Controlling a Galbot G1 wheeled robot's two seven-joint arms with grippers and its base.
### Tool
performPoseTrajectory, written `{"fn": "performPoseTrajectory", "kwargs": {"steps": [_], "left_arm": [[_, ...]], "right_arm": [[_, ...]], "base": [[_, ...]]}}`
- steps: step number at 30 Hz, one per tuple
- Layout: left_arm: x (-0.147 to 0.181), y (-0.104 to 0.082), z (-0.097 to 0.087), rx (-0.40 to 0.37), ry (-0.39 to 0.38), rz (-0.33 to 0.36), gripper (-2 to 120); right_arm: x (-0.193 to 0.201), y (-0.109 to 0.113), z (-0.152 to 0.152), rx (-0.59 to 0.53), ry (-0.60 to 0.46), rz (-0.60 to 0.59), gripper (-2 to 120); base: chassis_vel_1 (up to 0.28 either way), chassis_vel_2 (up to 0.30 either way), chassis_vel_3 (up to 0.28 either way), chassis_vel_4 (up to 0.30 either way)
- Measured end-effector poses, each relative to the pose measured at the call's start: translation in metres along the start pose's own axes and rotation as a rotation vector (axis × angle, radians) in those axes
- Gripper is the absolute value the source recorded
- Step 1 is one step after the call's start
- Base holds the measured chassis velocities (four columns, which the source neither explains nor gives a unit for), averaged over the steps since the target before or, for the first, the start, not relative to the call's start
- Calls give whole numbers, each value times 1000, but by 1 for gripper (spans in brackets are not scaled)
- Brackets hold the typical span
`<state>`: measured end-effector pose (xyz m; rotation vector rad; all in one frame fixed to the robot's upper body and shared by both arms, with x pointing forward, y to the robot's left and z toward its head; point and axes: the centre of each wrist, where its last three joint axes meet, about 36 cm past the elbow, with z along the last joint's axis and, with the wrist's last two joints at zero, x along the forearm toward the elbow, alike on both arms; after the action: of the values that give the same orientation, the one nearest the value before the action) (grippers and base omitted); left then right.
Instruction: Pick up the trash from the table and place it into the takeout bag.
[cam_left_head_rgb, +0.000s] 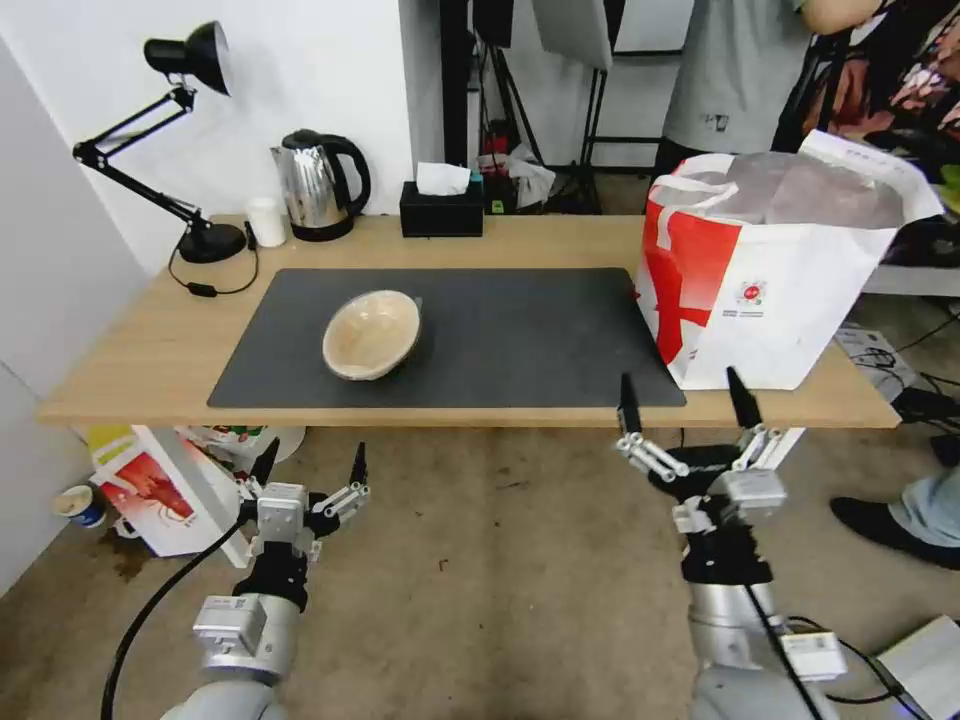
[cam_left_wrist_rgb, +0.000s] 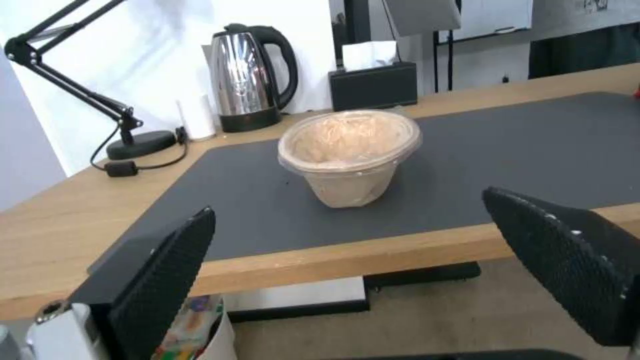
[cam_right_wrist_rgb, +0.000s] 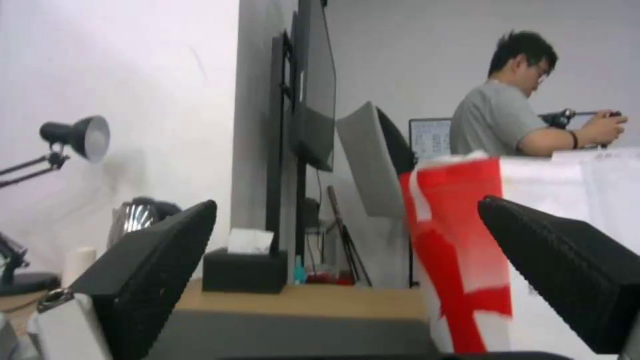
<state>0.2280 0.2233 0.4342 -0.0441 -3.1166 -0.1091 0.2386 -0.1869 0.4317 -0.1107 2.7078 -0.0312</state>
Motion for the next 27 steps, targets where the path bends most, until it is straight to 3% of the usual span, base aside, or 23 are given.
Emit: {"fn": "performPoseTrajectory", "kwargs": {"steps": [15,27], "left_arm": [[0,0,0,0,0,0,100],[0,0,0,0,0,0,100]], "right_arm": [[35,9,23,4,20,1,100],[41,8,35,-2,23,2,100]], "base": [[0,0,0,0],[0,0,0,0]]}}
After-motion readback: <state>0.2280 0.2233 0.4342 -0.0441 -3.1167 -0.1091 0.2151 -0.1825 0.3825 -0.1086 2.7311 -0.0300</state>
